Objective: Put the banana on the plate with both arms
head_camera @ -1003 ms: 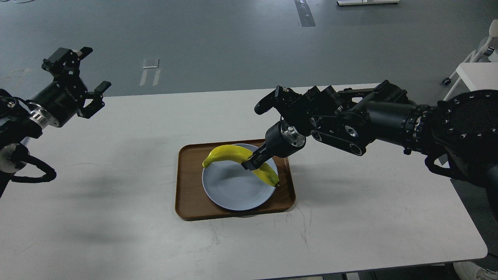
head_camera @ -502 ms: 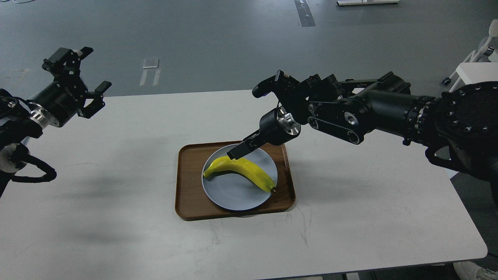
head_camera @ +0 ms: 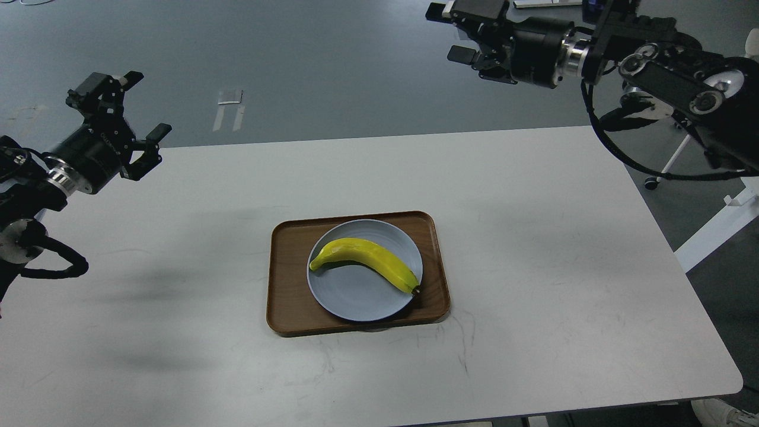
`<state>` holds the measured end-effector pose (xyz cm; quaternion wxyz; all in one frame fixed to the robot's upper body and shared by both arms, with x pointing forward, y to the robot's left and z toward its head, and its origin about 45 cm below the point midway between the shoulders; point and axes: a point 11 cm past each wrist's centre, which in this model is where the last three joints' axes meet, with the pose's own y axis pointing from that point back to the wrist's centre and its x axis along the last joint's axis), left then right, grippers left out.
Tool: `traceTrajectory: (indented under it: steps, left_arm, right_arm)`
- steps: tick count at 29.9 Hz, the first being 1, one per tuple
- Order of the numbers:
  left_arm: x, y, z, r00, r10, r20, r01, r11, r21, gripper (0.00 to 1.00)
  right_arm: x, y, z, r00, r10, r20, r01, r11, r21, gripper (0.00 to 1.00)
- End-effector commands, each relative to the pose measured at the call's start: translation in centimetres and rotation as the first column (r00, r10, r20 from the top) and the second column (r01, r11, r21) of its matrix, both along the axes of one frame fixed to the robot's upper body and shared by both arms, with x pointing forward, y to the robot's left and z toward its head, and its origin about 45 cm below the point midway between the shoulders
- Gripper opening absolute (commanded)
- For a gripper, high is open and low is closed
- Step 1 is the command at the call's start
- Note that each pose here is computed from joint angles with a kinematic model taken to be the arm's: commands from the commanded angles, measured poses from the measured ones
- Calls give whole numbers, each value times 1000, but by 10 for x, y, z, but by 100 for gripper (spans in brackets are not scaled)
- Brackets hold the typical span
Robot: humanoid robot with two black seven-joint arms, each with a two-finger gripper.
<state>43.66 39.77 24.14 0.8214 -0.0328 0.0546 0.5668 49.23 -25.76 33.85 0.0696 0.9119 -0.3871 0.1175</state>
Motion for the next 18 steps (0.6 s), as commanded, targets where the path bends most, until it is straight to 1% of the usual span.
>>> traceTrajectory:
  steps: [1,2,5,7,9,12,15,18]
  left_arm:
    - [1,-5,-1,1000,-7,1,7,1000,-11,100]
    - [3,-8,-1,1000,-7,6,7,1000,-21,100]
    - [10,-21,7,999,-24,32,26,999,-44,100]
    - [14,-24,14,999,-28,46,30,999,-45,100]
    - [16,-23,16,998,-25,51,27,999,-43,100]
    - [24,-26,31,996,-32,81,34,999,-29,100]
    - [25,-26,38,995,-42,91,43,999,-14,100]
    - [29,-31,53,991,-58,123,61,998,-20,100]
  right_arm:
    - [-11,-42,-34,987,-131,-94,148,966,210,100]
    - [-15,-54,-43,979,-166,-117,193,944,270,100]
    - [-23,-72,-57,962,-224,-153,267,883,387,100]
    - [-27,-76,-65,955,-239,-175,292,858,422,100]
    - [-28,-74,-69,954,-236,-184,294,855,428,100]
    - [-30,-70,-81,951,-233,-206,301,853,427,100]
    - [-37,-79,-91,942,-249,-226,325,852,412,100]
    - [-44,-93,-105,926,-282,-251,364,843,397,100]
